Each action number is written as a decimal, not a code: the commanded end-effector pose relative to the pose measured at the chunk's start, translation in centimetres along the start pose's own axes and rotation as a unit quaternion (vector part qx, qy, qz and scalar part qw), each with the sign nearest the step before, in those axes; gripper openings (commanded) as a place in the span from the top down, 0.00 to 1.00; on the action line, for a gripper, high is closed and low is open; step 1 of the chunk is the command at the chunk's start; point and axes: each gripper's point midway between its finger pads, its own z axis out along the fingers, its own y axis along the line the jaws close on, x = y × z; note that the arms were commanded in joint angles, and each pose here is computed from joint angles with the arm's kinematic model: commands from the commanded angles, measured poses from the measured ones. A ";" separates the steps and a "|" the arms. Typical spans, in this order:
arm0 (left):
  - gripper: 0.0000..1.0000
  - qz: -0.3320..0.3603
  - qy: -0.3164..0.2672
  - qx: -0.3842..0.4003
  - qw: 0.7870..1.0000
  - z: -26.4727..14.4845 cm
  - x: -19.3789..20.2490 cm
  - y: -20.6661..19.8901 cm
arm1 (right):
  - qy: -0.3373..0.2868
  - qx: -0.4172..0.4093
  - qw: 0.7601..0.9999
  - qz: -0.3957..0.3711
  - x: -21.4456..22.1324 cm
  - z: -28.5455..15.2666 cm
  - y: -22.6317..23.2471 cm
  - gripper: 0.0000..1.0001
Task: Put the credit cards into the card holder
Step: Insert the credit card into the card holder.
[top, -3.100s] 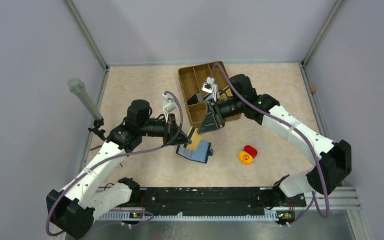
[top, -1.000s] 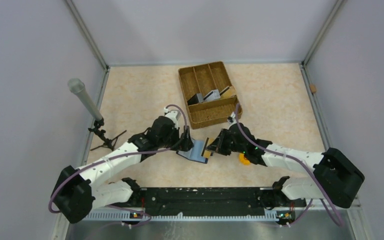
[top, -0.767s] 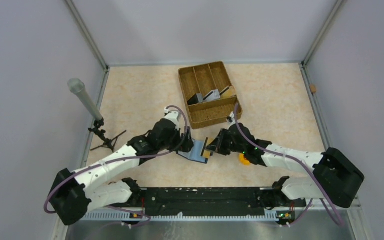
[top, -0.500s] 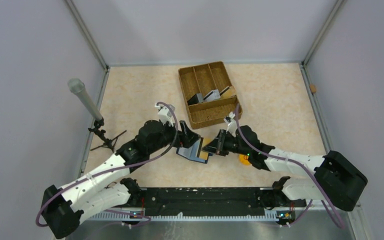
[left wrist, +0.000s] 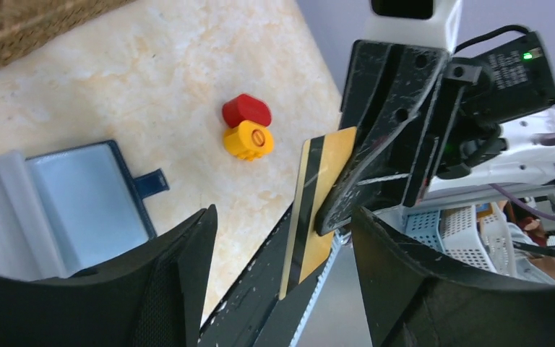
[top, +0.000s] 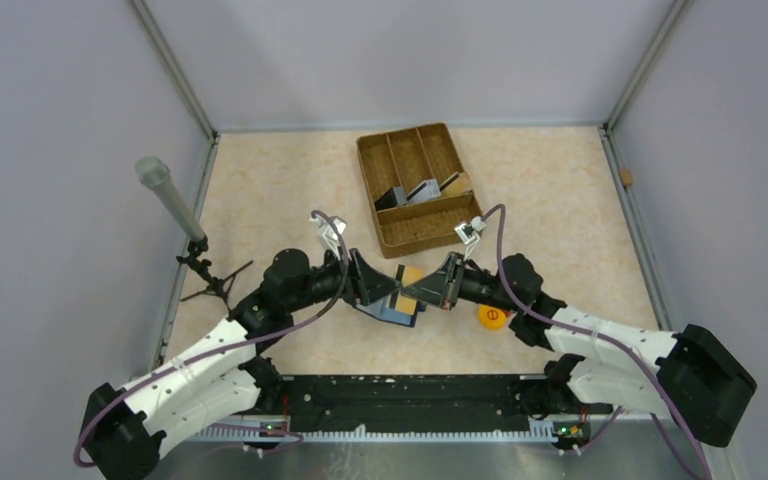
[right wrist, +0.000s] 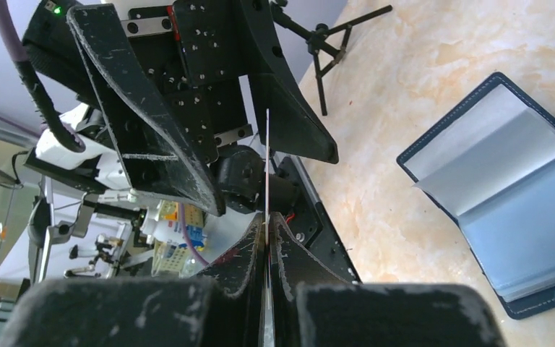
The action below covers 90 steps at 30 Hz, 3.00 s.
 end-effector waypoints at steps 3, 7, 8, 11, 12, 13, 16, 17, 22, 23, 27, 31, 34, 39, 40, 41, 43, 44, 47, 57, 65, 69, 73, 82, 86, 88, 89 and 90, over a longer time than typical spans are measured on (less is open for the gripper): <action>0.43 -0.001 0.003 0.106 0.994 -0.8 -0.5 -4.1 | -0.018 -0.062 0.997 -0.035 -1.2 -0.4 2.8 1.00; 0.55 -0.005 0.014 0.120 0.993 -0.8 -0.2 -4.5 | -0.010 -0.073 0.996 -0.041 -1.0 -0.5 3.3 1.00; 0.57 -0.004 0.013 0.120 0.993 -0.8 -0.2 -4.6 | -0.008 -0.074 0.996 -0.041 -0.9 -0.5 3.3 1.00; 0.69 -0.006 0.008 0.119 0.993 -0.8 -0.4 -4.4 | -0.002 -0.073 0.996 -0.040 -0.8 -0.5 3.4 1.00; 0.76 -0.006 0.008 0.120 0.993 -0.8 -0.4 -4.5 | 0.000 -0.070 0.997 -0.040 -0.8 -0.4 3.3 1.00; 0.82 -0.008 0.008 0.121 0.993 -0.9 -0.3 -4.5 | 0.001 -0.068 0.997 -0.040 -0.8 -0.4 3.2 1.00; 1.00 -0.011 0.010 0.121 0.993 -0.8 -0.2 -4.4 | 0.005 -0.047 0.998 -0.039 -0.8 -0.2 2.5 0.98; 1.00 -0.012 0.010 0.118 0.993 -0.8 -0.2 -4.3 | 0.006 -0.036 0.998 -0.041 -0.8 -0.2 2.1 0.89; 1.00 -0.008 -0.006 0.074 0.997 -0.6 -0.7 -2.9 | -0.017 0.058 0.998 -0.031 -1.2 -0.8 -1.2 0.37; 1.00 -0.007 -0.013 0.051 0.999 -0.5 -1.0 -2.2 | -0.026 0.088 0.995 -0.026 -1.4 -1.1 -2.3 0.34; 1.00 -0.006 -0.034 -0.066 0.997 -0.6 -1.6 2.0 | -0.061 0.238 0.969 0.000 -1.7 -3.4 -7.1 0.31; 1.00 -0.013 -0.023 -0.158 0.987 -1.2 -1.1 5.3 | -0.068 0.367 0.928 0.009 -0.9 -5.7 -11.0 0.31; 1.00 -0.019 -0.019 -0.170 0.985 -1.4 -0.6 5.9 | -0.053 0.412 0.910 0.007 0.5 -5.7 -12.4 0.33; 1.00 -0.028 -0.022 -0.180 0.983 -1.8 -0.5 6.3 | -0.039 0.437 0.898 -0.013 1.5 -4.2 -13.2 0.43; 1.00 -0.032 -0.021 -0.180 0.983 -1.8 -0.4 6.3 | -0.034 0.441 0.897 -0.018 1.8 -3.8 -13.3 0.45; 1.00 -0.036 -0.021 -0.178 0.983 -1.8 -0.3 6.2 | -0.030 0.442 0.896 -0.022 2.0 -3.5 -13.3 0.46; 1.00 -0.048 -0.017 -0.168 0.984 -1.7 0.0 5.9 | -0.025 0.445 0.895 -0.031 2.3 -2.9 -13.4 0.46; 1.00 -0.054 -0.016 -0.163 0.985 -1.6 0.2 5.8 | -0.022 0.443 0.895 -0.035 2.4 -2.5 -13.4 0.46; 1.00 -0.066 -0.009 -0.154 0.986 -1.5 0.8 5.9 | -0.014 0.445 0.894 -0.044 2.9 -1.7 -13.7 0.46; 1.00 -0.053 0.028 -0.119 0.991 -0.4 1.3 4.5 | -0.002 0.513 0.854 -0.085 2.9 -1.7 -16.2 0.71; 1.00 -0.055 0.059 -0.079 0.994 2.4 2.1 4.3 | -0.001 0.544 0.828 -0.133 1.9 -3.1 -17.4 0.99; 1.00 -0.047 0.082 -0.073 0.993 4.1 2.4 4.8 | 0.002 0.535 0.833 -0.141 1.5 -3.6 -17.8 1.00; 1.00 -0.034 0.089 -0.087 0.992 5.3 2.3 5.8 | 0.007 0.510 0.848 -0.140 1.3 -3.8 -17.9 1.00; 1.00 -0.053 0.101 -0.139 0.984 6.4 3.7 10.2 | 0.014 0.508 0.851 -0.133 1.5 -4.5 -18.6 1.00; 1.00 -0.077 0.094 -0.150 0.981 5.9 4.0 11.4 | 0.015 0.511 0.850 -0.129 1.6 -4.9 -18.9 1.00; 1.00 -0.086 0.087 -0.153 0.981 5.5 4.0 11.8 | 0.016 0.512 0.849 -0.127 1.6 -5.0 -19.0 1.00; 1.00 -0.090 0.085 -0.156 0.980 5.3 4.1 12.1 | 0.015 0.514 0.848 -0.126 1.6 -5.1 -19.1 1.00; 1.00 -0.095 0.083 -0.158 0.979 5.0 4.2 12.4 | 0.016 0.515 0.848 -0.125 1.6 -5.2 -19.2 1.00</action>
